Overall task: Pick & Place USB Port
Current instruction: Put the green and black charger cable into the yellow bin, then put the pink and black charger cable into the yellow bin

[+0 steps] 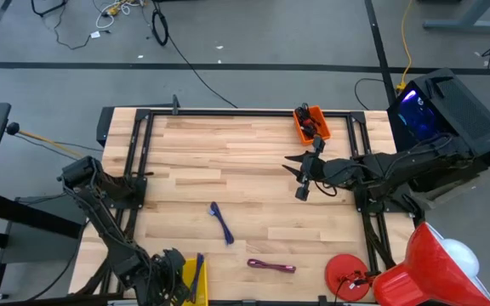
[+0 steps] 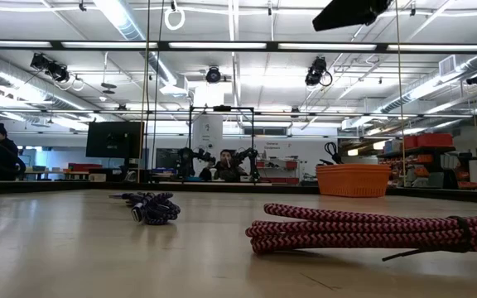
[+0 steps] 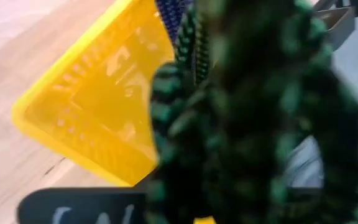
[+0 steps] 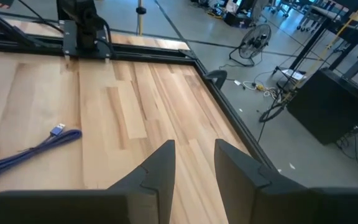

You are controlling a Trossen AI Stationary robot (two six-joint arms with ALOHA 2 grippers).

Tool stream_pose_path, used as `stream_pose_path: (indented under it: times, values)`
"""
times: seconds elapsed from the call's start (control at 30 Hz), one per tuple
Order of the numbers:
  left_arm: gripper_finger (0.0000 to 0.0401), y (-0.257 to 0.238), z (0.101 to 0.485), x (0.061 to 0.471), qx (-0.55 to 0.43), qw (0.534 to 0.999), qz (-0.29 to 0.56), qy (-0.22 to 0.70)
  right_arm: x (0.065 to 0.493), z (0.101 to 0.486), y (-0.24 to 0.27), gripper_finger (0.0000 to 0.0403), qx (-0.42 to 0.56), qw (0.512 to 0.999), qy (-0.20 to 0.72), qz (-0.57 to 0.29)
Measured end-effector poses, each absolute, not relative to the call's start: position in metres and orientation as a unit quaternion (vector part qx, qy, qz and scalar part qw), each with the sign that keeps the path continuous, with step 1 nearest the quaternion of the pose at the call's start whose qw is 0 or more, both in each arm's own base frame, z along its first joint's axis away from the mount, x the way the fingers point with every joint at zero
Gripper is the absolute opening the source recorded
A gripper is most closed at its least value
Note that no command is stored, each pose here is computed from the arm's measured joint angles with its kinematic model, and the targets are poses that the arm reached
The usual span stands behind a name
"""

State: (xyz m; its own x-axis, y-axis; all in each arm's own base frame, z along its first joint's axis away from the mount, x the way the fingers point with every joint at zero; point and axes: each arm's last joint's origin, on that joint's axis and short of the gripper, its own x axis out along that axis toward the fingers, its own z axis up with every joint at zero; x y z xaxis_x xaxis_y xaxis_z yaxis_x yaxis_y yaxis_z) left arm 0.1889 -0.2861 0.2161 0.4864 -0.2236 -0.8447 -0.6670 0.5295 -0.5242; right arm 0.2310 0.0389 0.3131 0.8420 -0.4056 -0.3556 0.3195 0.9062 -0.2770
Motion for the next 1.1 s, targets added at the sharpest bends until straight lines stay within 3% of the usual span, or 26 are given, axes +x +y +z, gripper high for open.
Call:
stream_pose_path:
  times: [0.2,0.43,0.83,1.1]
  values:
    - [0.0102,-0.286,0.217,0.190,-0.466,0.736,0.153,0.467,0.233,0.297,0.033,0.0112,-0.100,0.954,0.199,-0.202]
    - [0.0134,-0.284,0.217,0.192,-0.464,0.739,0.159,0.462,0.235,0.293,0.030,0.0110,-0.099,0.956,0.197,-0.192]
    - [0.0138,-0.259,0.237,0.192,-0.398,0.792,0.165,0.432,0.238,0.287,0.035,0.0110,-0.049,0.970,0.217,-0.097]
    - [0.0138,-0.231,0.269,0.181,-0.334,0.853,0.172,0.362,0.252,0.238,0.055,0.0110,0.009,0.952,0.305,-0.010]
